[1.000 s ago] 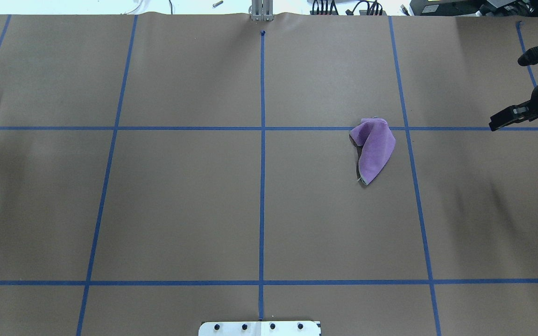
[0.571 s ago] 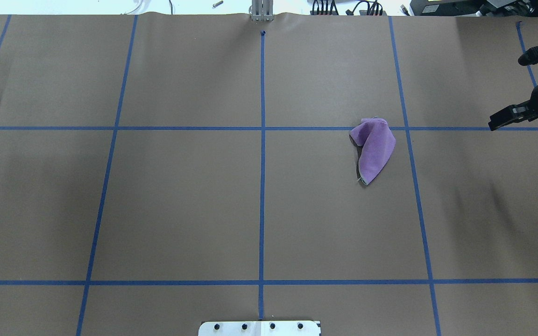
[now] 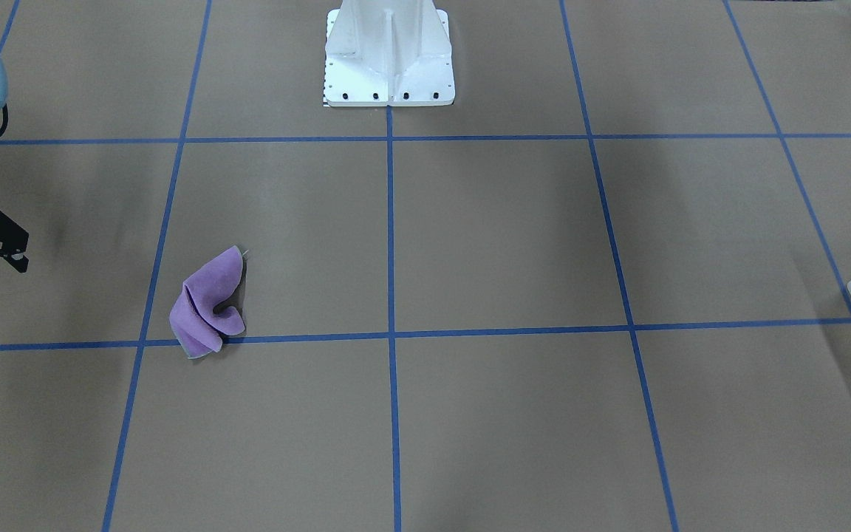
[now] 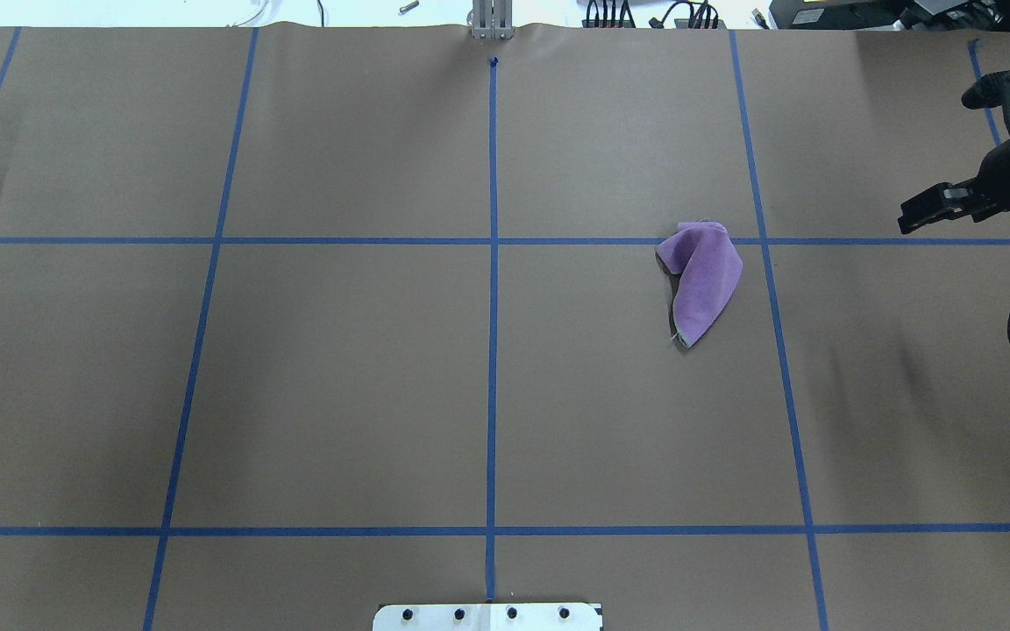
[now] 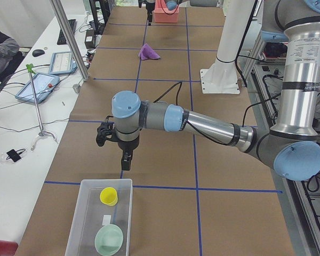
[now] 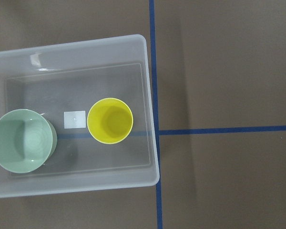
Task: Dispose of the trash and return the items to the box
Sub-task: 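Reach the right gripper down to the purple cloth, then pinch the purple cloth with the right gripper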
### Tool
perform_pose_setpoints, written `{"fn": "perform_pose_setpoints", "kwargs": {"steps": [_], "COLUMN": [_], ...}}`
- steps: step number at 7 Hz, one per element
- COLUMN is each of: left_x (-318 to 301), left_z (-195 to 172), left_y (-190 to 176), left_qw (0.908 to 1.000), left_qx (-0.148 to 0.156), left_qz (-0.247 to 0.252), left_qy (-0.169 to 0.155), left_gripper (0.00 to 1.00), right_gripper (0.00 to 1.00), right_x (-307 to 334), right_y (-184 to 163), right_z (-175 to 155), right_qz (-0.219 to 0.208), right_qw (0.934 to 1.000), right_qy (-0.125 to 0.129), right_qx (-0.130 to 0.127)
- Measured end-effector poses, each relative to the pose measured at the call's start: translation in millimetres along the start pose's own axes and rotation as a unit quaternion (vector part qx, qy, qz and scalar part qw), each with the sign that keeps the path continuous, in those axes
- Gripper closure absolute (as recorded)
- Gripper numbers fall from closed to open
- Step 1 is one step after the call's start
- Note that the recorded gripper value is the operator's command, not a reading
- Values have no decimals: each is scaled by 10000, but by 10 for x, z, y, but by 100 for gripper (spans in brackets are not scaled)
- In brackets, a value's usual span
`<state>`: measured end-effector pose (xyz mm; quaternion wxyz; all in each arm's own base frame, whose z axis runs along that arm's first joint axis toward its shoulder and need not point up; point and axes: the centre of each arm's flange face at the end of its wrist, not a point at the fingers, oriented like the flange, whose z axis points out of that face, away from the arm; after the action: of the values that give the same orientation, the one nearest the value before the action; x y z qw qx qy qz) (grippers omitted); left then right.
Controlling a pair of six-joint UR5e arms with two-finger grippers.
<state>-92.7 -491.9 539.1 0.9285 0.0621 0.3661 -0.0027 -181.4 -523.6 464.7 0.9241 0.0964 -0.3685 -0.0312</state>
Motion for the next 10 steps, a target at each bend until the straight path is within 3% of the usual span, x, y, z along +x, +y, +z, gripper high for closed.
{"fn": "perform_pose_setpoints", "kwargs": {"steps": [3,6,9,10], "left_x": [22,-3,-22,-28], "left_z": [-8,18,39,45], "left_y": [36,39,46,47], "left_qw": [10000,10000,10000,10000], "left_qx": [9,-16,-41,-47], "left_qz": [11,-9,-30,-36], "left_qy": [15,13,13,13], "left_gripper": [1,1,1,1], "right_gripper": [0,1,26,27], "right_x": [-1134,-2080,-2347,-2344], "right_y": [-173,-52,119,113], "right_z": [75,302,534,550], "right_qz": [490,239,-57,-91], "right_qw": [9983,9996,9994,9992], "right_qy": [-304,96,350,392], "right_qx": [-7,-72,-1,50]}}
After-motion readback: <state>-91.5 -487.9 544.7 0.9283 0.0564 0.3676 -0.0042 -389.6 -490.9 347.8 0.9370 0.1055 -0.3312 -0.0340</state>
